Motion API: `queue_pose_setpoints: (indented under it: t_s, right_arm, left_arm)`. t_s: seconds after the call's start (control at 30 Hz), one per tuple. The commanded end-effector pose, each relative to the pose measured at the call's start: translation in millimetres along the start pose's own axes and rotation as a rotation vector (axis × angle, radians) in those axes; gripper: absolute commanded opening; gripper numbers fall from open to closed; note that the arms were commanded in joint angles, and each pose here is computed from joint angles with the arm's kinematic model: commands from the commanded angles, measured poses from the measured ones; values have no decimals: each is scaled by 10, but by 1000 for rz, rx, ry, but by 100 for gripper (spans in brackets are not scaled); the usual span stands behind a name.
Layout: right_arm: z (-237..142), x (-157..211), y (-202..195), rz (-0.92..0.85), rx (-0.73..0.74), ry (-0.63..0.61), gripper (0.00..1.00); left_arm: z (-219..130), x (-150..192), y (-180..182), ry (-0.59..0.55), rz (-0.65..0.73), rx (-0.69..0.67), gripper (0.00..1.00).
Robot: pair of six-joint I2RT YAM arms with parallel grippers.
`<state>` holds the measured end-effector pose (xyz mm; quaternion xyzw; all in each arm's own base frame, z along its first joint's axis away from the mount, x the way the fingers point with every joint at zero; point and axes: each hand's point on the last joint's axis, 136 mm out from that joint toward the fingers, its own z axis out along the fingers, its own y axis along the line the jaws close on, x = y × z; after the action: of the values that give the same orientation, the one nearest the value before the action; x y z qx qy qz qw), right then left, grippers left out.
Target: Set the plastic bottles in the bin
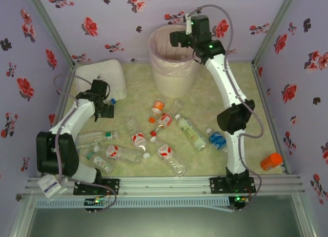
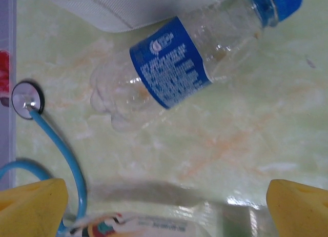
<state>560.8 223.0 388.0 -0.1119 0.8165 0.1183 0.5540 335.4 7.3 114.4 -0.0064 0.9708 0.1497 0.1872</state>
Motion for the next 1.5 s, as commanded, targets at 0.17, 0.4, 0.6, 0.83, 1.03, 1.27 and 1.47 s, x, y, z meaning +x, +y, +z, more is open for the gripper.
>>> queue_pose_setpoints:
  t_s: [0.17,0.4,0.6,0.83,1.03,1.27,1.47]
  right_arm:
    - [-1247,-502,-90,34,-13,-128,99]
    - [-1893,-214,-227,95,15,-142,99]
    - [-2317,129,-326,136,47,-124,99]
    - [-2630,542,-380,182,55,-97,99]
    - [-2681,697,-347,190,34,-61,99]
    - [-2606,790,-284,213,-4,-36,99]
    - [-2516,837,-123,266,-101,-23,98]
  left_arm:
    - [362,-292,81,32,111,-42,100]
    - [639,-133,67,131,180,-44,97]
    - [809,-36,10,189,201,-33,86]
    - [877,-13,-82,201,206,-14,73]
    - [801,-77,-202,171,220,-1,58]
    - [483,-116,-306,122,216,12,43]
    - [-33,-155,-582,31,203,84,42]
